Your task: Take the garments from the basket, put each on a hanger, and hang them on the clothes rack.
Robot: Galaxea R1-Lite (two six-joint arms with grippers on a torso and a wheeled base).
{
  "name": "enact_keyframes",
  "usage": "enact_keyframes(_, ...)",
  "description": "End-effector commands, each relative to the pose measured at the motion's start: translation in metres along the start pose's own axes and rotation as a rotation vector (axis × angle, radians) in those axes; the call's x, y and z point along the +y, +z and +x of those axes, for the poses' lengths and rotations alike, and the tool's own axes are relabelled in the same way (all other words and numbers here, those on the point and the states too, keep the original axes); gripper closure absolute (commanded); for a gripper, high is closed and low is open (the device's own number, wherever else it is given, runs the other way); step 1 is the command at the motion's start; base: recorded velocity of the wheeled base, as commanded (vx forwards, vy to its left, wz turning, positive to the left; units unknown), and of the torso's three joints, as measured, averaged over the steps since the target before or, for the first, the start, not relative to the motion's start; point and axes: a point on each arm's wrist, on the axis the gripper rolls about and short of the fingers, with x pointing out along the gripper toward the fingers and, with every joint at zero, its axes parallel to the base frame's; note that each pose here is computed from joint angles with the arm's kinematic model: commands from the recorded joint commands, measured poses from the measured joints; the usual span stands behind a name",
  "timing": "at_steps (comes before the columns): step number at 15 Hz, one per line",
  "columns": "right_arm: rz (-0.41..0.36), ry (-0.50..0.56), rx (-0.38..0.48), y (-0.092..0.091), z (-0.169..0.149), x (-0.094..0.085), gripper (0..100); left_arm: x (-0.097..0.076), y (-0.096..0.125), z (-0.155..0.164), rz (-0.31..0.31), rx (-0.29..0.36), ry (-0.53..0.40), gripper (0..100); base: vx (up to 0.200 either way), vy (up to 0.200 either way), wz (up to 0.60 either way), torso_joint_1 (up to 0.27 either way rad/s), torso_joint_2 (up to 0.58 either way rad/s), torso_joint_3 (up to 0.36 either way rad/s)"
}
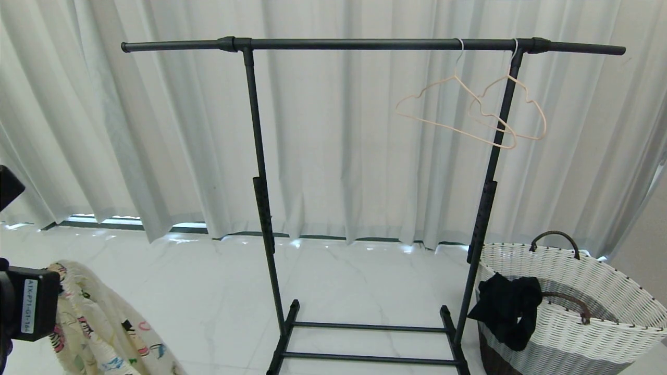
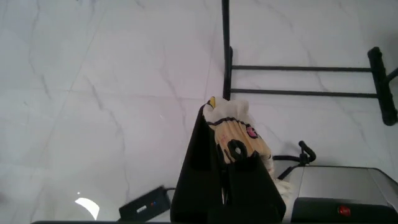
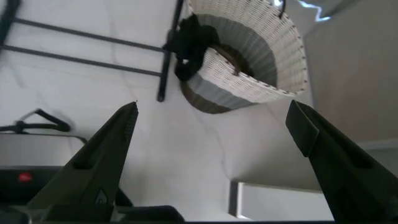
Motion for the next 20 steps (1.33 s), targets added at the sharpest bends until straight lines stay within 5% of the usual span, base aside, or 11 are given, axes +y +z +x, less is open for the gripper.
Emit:
enact_keyframes(1,-0.013,-0.009,-0.009,-0.014,-0.006,-0.001,0,0.003,-0.004,-0.004,-0.015,-0.008,0.016,100,0.0,0.0,0.0,0.0,0.0,0.0)
enact_keyframes(7,0.01,-0.024,-0.053,-0.005,-0.001,-0.003,0,0.003,-0.005,-0.005,0.023,-0.011,0.022,100,0.0,0.0,0.0,0.015,-0.06,-0.063)
enact_keyframes(20,0.051,-0.045,-0.131,0.015,0.013,-0.003,0,0.005,-0.02,-0.007,0.067,-0.001,0.026,100,0.0,0.0,0.0,0.182,-0.46,-0.278)
